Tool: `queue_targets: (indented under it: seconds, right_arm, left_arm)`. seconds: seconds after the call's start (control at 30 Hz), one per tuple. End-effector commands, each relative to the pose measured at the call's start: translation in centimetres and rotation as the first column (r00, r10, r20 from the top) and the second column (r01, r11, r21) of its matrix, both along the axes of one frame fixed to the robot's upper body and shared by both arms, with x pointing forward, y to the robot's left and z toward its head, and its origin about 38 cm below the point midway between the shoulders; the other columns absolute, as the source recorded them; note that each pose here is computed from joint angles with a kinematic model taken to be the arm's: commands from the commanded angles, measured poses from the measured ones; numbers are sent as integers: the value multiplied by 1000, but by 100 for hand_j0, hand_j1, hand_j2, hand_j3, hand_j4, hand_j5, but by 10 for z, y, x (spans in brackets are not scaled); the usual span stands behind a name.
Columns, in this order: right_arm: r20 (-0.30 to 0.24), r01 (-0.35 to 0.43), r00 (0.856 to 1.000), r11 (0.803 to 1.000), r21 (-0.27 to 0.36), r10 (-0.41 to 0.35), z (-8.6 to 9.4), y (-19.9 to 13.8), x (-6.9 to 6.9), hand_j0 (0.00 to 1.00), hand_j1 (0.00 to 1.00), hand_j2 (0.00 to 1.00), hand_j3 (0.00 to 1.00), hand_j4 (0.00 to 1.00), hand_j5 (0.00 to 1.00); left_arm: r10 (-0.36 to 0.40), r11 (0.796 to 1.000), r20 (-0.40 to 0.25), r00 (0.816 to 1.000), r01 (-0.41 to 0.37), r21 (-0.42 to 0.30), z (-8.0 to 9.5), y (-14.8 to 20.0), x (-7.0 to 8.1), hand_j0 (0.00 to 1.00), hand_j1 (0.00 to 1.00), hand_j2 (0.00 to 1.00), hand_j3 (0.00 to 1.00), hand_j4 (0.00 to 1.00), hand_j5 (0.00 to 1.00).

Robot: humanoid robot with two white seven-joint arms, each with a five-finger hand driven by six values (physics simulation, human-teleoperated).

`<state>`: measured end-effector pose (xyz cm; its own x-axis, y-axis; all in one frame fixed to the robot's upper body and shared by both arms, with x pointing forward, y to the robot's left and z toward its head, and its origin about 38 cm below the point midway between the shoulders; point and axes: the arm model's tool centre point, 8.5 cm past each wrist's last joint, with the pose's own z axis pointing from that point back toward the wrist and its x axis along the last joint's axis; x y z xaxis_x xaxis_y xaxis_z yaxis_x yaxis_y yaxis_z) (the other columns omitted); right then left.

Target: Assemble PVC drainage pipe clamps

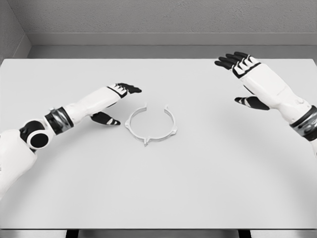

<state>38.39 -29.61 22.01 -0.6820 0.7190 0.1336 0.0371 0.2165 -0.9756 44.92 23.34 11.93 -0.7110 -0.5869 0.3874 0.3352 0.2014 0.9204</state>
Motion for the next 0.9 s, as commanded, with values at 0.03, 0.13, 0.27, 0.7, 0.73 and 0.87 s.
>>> queue_targets:
  seconds: [0.03,0.13,0.27,0.7,0.73,0.87]
  right_arm:
    - [5,2,1000,1000,6,-2,2,-2,0,100,100,100,100,100,100]
    - [5,-4,1000,1000,5,4,2,0,-1,100,100,100,100,100,100]
    - [6,-6,1000,1000,5,6,3,1,-1,100,100,100,100,100,100]
    - [3,-6,1000,1000,4,6,1,1,-2,100,100,100,100,100,100]
    - [3,-6,1000,1000,4,6,1,1,-2,100,100,100,100,100,100]
    - [4,-6,1000,1000,4,6,2,1,-2,100,100,100,100,100,100]
  left_arm:
    - [-16,1000,-7,1000,16,-23,-2,-12,-2,100,100,100,100,100,100]
    - [-26,999,-11,1000,26,-21,-4,-16,-3,100,100,100,100,100,100]
    - [-26,999,-13,1000,26,-20,-5,-16,-3,100,100,100,100,100,100]
    - [-30,999,-13,999,30,-29,-5,-20,-3,100,100,100,100,100,100]
    - [-29,999,-13,999,29,-30,-5,-20,-3,100,100,100,100,100,100]
    - [-28,999,-13,1000,28,-27,-5,-17,-3,100,100,100,100,100,100]
